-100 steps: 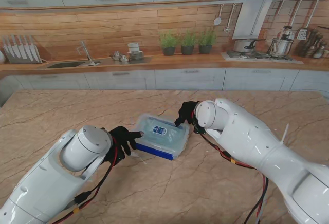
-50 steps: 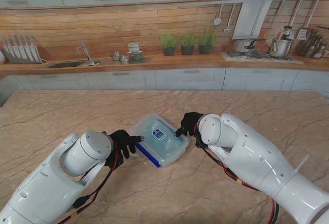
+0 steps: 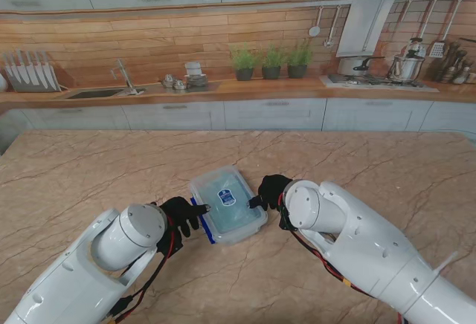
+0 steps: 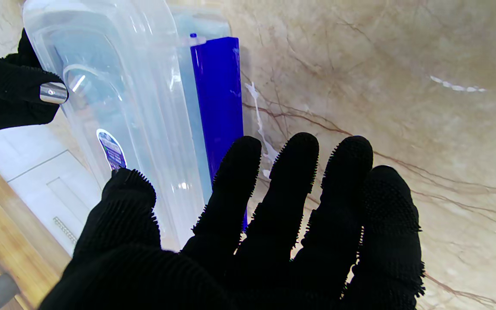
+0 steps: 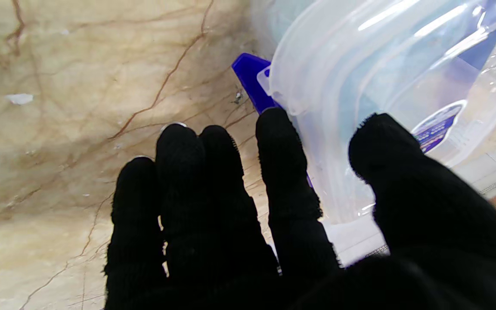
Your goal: Fold the bubble film and place it into the plastic crate
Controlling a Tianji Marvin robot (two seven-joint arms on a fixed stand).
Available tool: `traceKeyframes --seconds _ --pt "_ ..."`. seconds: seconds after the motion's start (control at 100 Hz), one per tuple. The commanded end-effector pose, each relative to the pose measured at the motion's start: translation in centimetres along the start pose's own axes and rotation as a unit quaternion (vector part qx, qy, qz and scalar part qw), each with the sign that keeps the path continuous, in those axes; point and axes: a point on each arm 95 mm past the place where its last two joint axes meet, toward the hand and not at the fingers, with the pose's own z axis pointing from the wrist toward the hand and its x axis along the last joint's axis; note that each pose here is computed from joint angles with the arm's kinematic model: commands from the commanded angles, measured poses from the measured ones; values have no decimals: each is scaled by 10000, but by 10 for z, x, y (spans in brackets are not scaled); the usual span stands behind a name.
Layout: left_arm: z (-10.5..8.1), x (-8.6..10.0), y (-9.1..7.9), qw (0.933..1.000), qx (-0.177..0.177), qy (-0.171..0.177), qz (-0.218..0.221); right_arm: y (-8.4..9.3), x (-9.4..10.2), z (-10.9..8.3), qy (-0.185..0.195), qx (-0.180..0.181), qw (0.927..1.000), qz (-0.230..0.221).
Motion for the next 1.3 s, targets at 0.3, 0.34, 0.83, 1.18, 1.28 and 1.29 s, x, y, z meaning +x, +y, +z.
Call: traceKeyframes --seconds 0.3,0.34,0.83,1.18,1.28,1.29 --pt "11 8 10 9982 292 -71 525 -24 -4 -6 -25 102 9999 -8" --pt "12 10 10 9977 332 -87 580 -24 -6 -8 -38 73 10000 14" --pt "20 13 13 9936 487 -273 982 -3 -17 -8 -241 -118 9945 1009" --pt "21 9 17 9952 484 -170 829 1 -8 10 -499 119 9883 1434" --pt "22 9 18 9958 499 -120 754 0 -6 17 -563 265 9853 1592" --pt "22 9 18 9959 502 -116 750 0 -6 17 -570 279 9850 1608"
